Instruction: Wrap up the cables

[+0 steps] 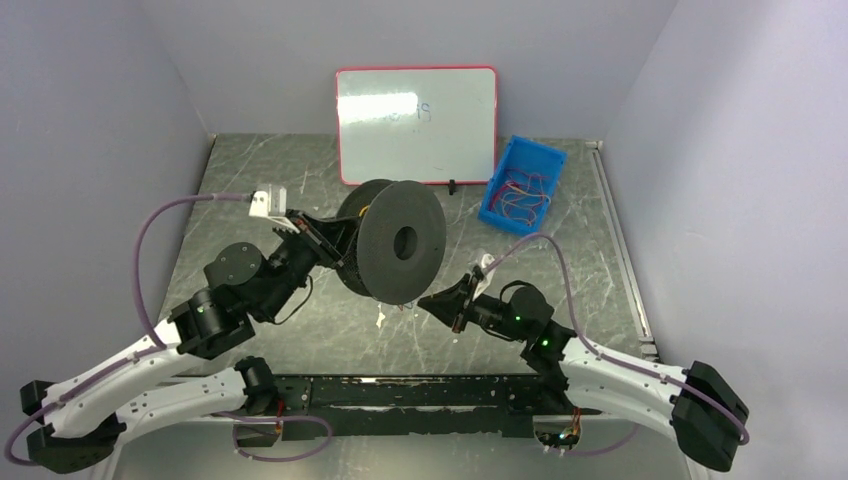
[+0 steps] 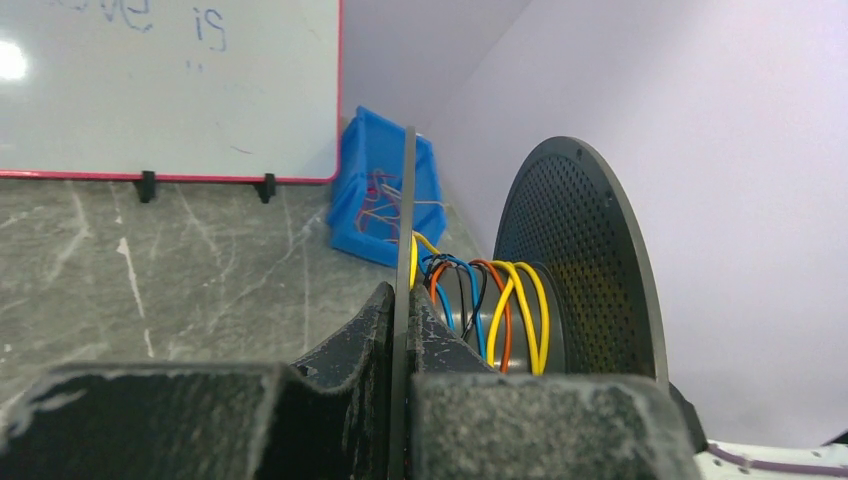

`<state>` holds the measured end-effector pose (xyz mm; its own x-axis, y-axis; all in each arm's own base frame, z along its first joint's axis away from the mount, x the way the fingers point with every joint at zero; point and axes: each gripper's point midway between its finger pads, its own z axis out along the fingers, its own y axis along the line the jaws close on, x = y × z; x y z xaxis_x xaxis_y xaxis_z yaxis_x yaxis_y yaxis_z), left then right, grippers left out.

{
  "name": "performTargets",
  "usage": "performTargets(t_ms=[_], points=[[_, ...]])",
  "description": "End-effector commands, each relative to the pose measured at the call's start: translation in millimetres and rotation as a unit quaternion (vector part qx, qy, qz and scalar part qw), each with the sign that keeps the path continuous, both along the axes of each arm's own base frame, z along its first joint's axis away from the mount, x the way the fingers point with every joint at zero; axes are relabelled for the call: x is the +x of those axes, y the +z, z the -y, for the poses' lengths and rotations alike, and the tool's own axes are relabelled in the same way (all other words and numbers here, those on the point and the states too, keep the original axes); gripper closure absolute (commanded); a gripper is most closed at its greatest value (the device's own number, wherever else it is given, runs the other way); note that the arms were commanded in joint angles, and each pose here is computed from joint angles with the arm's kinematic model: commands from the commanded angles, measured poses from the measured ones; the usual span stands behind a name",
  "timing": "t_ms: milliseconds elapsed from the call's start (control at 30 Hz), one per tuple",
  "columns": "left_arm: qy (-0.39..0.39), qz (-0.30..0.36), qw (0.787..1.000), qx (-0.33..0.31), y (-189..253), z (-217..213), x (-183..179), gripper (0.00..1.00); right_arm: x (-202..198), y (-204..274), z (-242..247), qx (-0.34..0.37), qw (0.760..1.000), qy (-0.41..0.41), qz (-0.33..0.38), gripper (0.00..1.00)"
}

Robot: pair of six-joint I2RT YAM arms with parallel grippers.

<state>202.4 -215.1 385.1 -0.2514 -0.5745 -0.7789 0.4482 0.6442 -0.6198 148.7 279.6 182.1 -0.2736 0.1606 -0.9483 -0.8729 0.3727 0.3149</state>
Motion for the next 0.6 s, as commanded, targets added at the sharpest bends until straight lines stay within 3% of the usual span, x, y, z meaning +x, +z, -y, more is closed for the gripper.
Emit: performTargets(t_ms=[0,267,567], points=[[0.055,0.048,0.994,-0.076,47.3,-16.6,11.2,0.93,-16.2,-27.9,-11.3,-0.05,0.997,0.034,-0.057,1.0],[0.112,0.035,0.993,-0.02,14.3,-13.5,34.5,0.93,-48.5,-15.3,-51.8,-0.026,0.995,0.061,-0.073,1.0],[0.168,0.007,0.984,0.058,-42.3,-15.5,53.4,0.93,-41.9,13.0,-80.4,-0.012,0.996,0.007,-0.086,1.0]])
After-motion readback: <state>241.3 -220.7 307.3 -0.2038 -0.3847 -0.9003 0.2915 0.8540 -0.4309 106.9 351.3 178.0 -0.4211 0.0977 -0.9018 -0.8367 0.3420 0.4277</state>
